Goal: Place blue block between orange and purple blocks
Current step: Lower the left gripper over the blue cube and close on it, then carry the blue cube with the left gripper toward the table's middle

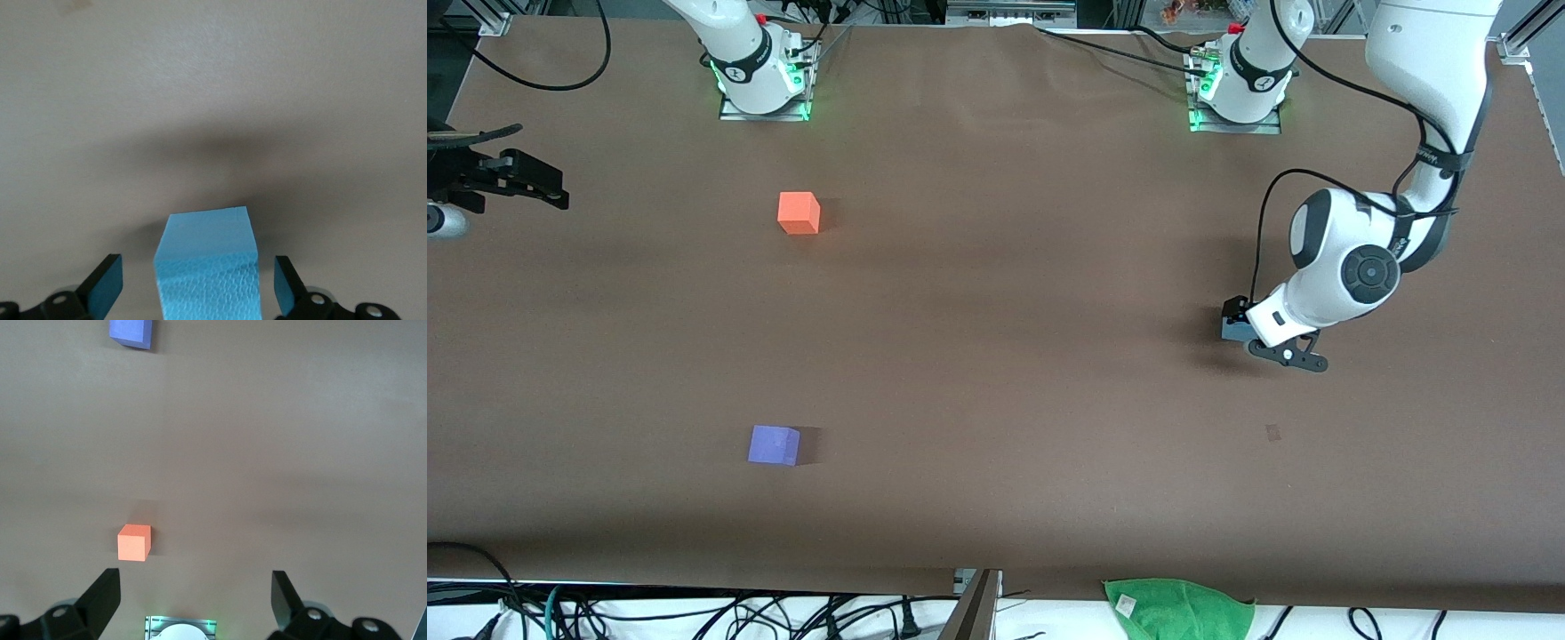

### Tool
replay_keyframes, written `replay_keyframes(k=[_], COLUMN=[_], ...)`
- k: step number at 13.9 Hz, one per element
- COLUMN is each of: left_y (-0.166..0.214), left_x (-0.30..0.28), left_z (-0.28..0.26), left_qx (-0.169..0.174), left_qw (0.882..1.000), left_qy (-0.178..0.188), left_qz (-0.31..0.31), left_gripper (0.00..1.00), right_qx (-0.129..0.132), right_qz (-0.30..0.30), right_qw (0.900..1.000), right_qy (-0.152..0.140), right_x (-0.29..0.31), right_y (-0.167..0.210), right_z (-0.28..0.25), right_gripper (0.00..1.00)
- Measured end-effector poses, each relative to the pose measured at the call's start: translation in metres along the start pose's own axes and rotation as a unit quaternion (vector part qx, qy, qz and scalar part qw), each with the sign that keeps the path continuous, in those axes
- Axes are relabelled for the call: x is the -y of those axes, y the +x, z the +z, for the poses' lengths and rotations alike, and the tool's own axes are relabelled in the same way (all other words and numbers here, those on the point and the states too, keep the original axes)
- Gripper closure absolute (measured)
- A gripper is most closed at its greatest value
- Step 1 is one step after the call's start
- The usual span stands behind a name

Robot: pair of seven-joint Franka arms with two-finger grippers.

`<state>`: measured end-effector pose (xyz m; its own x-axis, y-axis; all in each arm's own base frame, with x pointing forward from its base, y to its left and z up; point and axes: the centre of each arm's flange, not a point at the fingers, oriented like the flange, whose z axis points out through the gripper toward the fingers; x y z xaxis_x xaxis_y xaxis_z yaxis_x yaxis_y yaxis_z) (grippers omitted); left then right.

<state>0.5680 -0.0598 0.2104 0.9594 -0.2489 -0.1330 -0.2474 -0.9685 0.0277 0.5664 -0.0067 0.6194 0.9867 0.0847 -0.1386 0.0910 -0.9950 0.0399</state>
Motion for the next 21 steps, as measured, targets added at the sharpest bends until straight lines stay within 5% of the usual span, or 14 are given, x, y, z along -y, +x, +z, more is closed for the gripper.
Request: replay_keyframes(k=[5, 8, 9, 17, 21], left_y=[-0.003, -0.003, 0.000, 0.059, 0.069], left_x=[-0.003, -0.003, -0.003, -0.105, -0.222], left_z=[0.024, 0.024, 0.019, -0.141, -0.130], left_qx=[0.010, 0.010, 0.004, 0.004, 0.005], left_qw=[1.000, 1.000, 1.000, 1.000, 1.000], left_qy=[-0.003, -0.003, -0.002, -0.009, -0.004], left_qz=[0.002, 0.002, 0.002, -0.007, -0.030], left_gripper=[0.05, 0.37, 0.41, 0.43, 0.43], right_qx=[0.000, 0.000, 0.000, 0.000, 0.000], right_qz=[0.000, 0.000, 0.000, 0.000, 0.000], right_qw=[1.000, 1.000, 1.000, 1.000, 1.000], right_qy=[0.000, 0.000, 0.000, 0.000, 0.000], right_x=[0.000, 0.000, 0.000, -0.001, 0.000], right_y=[0.000, 0.000, 0.000, 0.000, 0.000], right_z=[0.000, 0.000, 0.000, 0.000, 0.000], right_gripper=[0.00, 0.00, 0.00, 0.00, 0.00])
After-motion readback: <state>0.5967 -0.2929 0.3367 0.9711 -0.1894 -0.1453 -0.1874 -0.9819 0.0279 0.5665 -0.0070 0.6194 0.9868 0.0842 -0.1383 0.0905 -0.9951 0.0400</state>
